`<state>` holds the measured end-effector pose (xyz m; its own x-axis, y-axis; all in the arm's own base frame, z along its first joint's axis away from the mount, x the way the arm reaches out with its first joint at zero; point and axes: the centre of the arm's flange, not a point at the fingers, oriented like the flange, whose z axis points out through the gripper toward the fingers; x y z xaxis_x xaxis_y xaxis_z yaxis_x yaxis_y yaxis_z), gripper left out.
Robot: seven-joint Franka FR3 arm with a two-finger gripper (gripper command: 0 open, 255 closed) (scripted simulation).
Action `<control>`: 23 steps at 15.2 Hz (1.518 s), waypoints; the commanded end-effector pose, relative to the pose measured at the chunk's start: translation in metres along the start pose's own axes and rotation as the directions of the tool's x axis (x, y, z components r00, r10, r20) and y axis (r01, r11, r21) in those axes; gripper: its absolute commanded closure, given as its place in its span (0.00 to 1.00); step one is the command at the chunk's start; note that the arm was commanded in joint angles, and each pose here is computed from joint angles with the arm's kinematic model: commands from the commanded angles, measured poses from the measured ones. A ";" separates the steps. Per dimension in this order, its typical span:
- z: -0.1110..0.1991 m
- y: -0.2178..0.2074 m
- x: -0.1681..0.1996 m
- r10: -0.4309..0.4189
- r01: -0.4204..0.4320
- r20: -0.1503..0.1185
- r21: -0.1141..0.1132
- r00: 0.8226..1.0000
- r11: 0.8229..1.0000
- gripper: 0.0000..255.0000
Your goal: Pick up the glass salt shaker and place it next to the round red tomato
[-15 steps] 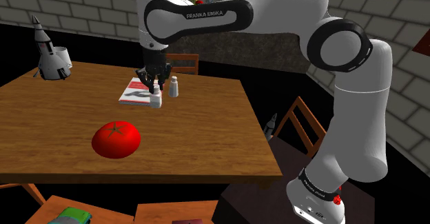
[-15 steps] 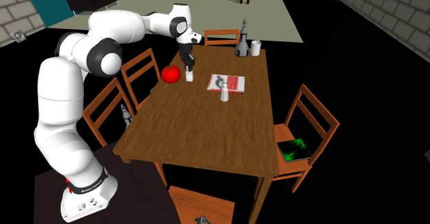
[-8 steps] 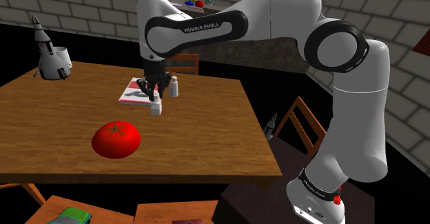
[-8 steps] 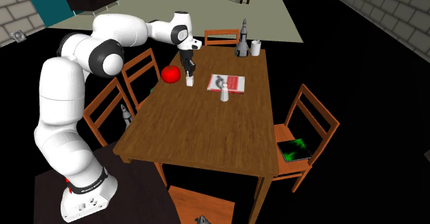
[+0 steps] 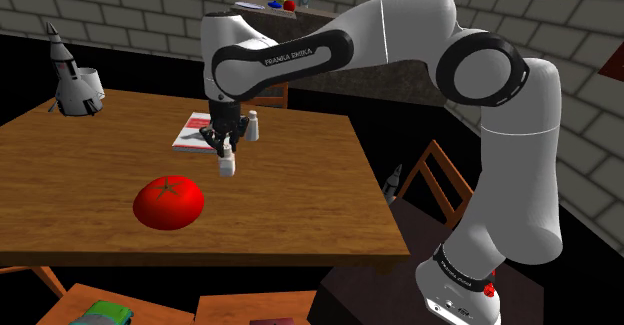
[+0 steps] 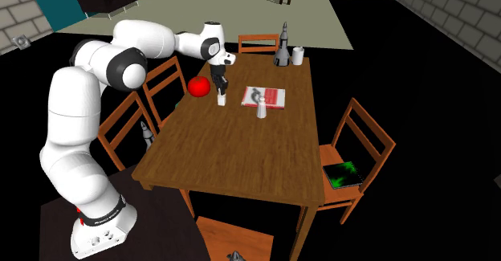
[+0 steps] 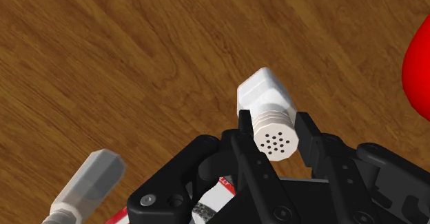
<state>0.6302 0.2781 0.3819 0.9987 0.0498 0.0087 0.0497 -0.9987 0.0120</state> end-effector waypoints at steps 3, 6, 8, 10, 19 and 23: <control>0.001 0.000 0.000 0.000 0.000 0.000 0.000 1.000 1.000 1.00; 0.001 0.000 0.000 0.000 0.000 0.000 0.000 1.000 1.000 0.00; 0.001 0.000 0.000 0.000 0.000 0.000 0.000 1.000 1.000 0.00; 0.001 0.000 0.000 0.000 0.000 0.000 0.000 1.000 1.000 0.00; -0.049 0.000 0.000 0.000 0.000 0.000 0.000 1.000 1.000 0.00; -0.049 0.000 0.000 0.000 0.000 -0.001 0.000 1.000 1.000 0.00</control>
<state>0.6297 0.2787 0.4310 0.9987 0.0498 0.0093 0.0496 -0.9987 0.0118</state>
